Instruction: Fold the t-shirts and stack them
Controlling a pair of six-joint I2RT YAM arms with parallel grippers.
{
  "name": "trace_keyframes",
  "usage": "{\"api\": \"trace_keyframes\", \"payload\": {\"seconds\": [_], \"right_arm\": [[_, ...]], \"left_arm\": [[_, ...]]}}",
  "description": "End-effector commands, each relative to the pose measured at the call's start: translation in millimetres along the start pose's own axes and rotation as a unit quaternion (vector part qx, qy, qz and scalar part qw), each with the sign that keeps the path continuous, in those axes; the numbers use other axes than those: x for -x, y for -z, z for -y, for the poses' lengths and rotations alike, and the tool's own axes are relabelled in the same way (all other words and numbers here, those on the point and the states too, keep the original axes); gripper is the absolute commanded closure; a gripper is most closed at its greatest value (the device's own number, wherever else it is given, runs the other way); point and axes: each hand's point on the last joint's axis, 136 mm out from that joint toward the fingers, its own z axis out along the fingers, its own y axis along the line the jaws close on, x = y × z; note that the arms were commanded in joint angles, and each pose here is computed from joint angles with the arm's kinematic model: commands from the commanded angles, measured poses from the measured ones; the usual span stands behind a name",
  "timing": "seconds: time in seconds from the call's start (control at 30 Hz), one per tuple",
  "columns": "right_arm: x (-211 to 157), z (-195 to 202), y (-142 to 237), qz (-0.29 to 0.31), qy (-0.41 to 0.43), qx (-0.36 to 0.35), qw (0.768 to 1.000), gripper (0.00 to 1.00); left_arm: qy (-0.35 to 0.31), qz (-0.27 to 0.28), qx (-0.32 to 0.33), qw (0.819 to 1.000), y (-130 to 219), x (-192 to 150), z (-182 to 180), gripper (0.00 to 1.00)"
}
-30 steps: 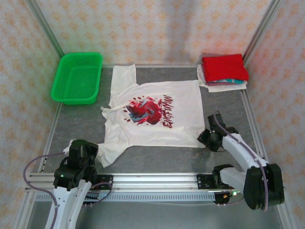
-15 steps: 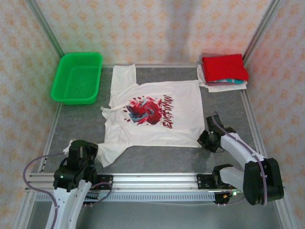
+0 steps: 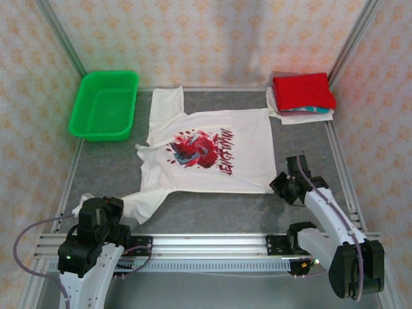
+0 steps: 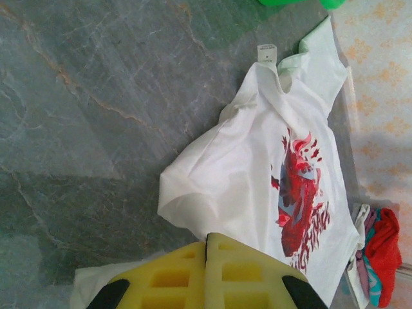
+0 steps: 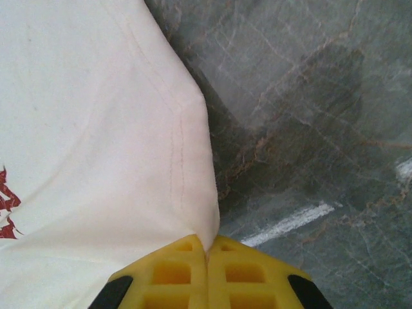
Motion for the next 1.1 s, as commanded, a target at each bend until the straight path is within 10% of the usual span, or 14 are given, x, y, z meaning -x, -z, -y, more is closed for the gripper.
{"api": "trace_keyframes", "payload": {"seconds": [0.0,0.3,1.07], "right_arm": [[-6.0,5.7,0.3,-0.014,-0.003,-0.009,1.000,1.00],[-1.5,3.0,13.9,0.002,0.008,-0.006,1.000,1.00],[52.1,-44.9,23.8,0.019,0.088,-0.038,0.995,1.00]], "left_arm": [[0.011,-0.003,0.017,1.000,9.9,-1.9,-11.6,1.00],[-0.050,0.035,-0.064,0.996,55.6,23.0,43.8,1.00],[-0.177,-0.027,-0.018,0.984,-3.7,28.4,139.2,1.00]]}}
